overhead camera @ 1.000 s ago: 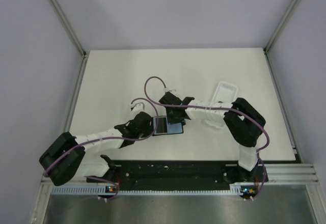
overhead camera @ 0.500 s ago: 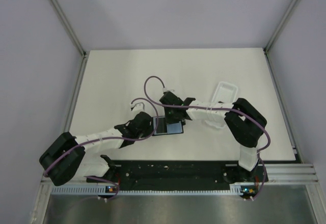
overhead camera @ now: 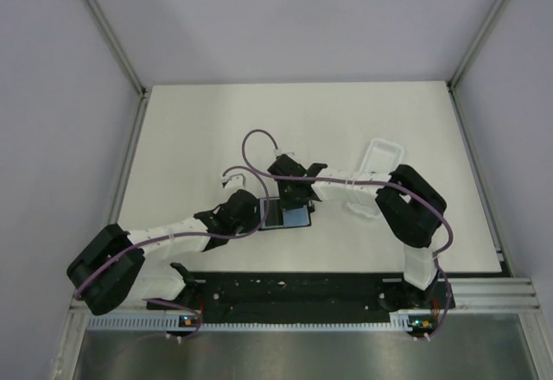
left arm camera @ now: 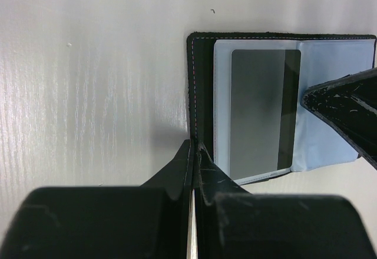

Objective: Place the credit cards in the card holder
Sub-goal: Insert the credit card into the card holder.

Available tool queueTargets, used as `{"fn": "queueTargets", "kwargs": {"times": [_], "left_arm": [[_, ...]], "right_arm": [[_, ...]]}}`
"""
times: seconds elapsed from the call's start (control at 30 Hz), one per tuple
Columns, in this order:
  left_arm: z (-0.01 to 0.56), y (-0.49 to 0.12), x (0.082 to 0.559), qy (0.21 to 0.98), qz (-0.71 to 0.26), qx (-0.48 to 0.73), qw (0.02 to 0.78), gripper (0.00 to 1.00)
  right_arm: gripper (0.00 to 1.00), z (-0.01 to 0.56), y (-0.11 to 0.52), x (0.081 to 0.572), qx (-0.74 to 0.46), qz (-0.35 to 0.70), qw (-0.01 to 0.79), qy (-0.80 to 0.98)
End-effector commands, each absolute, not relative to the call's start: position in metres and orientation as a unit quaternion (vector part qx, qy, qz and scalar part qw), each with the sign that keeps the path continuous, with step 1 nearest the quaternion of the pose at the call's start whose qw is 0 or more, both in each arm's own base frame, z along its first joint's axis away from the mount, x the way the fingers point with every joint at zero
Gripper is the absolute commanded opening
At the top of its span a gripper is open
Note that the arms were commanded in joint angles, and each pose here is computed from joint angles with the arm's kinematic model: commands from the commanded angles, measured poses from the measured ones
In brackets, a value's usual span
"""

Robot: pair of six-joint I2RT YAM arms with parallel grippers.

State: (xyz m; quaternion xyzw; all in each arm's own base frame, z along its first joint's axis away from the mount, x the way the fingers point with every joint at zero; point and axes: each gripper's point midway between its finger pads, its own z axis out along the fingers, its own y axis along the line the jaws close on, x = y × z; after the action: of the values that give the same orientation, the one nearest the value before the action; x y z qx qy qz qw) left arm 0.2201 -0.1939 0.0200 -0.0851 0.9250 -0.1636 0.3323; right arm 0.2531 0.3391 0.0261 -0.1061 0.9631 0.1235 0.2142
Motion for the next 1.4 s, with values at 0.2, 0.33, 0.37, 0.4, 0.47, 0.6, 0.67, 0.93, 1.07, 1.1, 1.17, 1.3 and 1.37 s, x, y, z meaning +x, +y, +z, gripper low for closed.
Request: {"fn": "queueTargets", "kwargs": {"times": [0.2,0.33,0.37,0.4,0.47,0.6,0.67,0.93,1.07,1.1,1.17,1.3,1.37], "left_arm": [[0.002,-0.187,0.204,0.944,-0.138,-0.059,0.295,0.00],[0.001,-0.188,0.204,0.944,-0.138,-0.059,0.293,0.00],[0.000,-0.188,0.204,0.944,-0.137,-0.060,0.293,0.00],[0.000,-0.188,0.204,0.944,-0.137,-0.060,0.293,0.00],[0.000,-0.189,0.204,0.944,-0.139,-0.059,0.293,0.00],[-0.001,-0.189,0.204,0.945,-0.139,-0.058,0.292,0.00],[-0.001,-0.188,0.204,0.945,-0.138,-0.059,0.291,0.00],[0.000,-0.188,0.203,0.944,-0.139,-0.060,0.293,0.00],[0.004,-0.187,0.204,0.943,-0.139,-0.062,0.297,0.00],[0.005,-0.185,0.204,0.942,-0.138,-0.063,0.299,0.00],[0.008,-0.185,0.204,0.941,-0.140,-0.064,0.302,0.00],[0.013,-0.182,0.202,0.939,-0.143,-0.066,0.307,0.00],[0.017,-0.180,0.201,0.937,-0.143,-0.067,0.310,0.00]], "right_arm": [[0.00,0.011,0.356,0.250,-0.124,0.120,0.192,0.966],[0.00,0.011,0.364,0.247,-0.129,0.136,0.185,0.965],[0.00,0.010,0.366,0.246,-0.128,0.141,0.183,0.965],[0.00,0.010,0.367,0.245,-0.128,0.146,0.181,0.964],[0.00,0.009,0.370,0.243,-0.128,0.155,0.178,0.963],[0.00,0.011,0.378,0.239,-0.127,0.181,0.171,0.960],[0.00,0.012,0.382,0.236,-0.129,0.195,0.166,0.958],[0.00,0.036,0.386,0.239,-0.129,0.220,0.191,0.948],[0.00,0.071,0.378,0.250,-0.126,0.219,0.244,0.936],[0.00,0.080,0.375,0.252,-0.123,0.218,0.256,0.934],[0.05,0.099,0.369,0.257,-0.115,0.220,0.281,0.927],[0.25,0.132,0.357,0.263,-0.102,0.227,0.322,0.913],[0.31,0.142,0.345,0.266,-0.090,0.219,0.339,0.911]]}}
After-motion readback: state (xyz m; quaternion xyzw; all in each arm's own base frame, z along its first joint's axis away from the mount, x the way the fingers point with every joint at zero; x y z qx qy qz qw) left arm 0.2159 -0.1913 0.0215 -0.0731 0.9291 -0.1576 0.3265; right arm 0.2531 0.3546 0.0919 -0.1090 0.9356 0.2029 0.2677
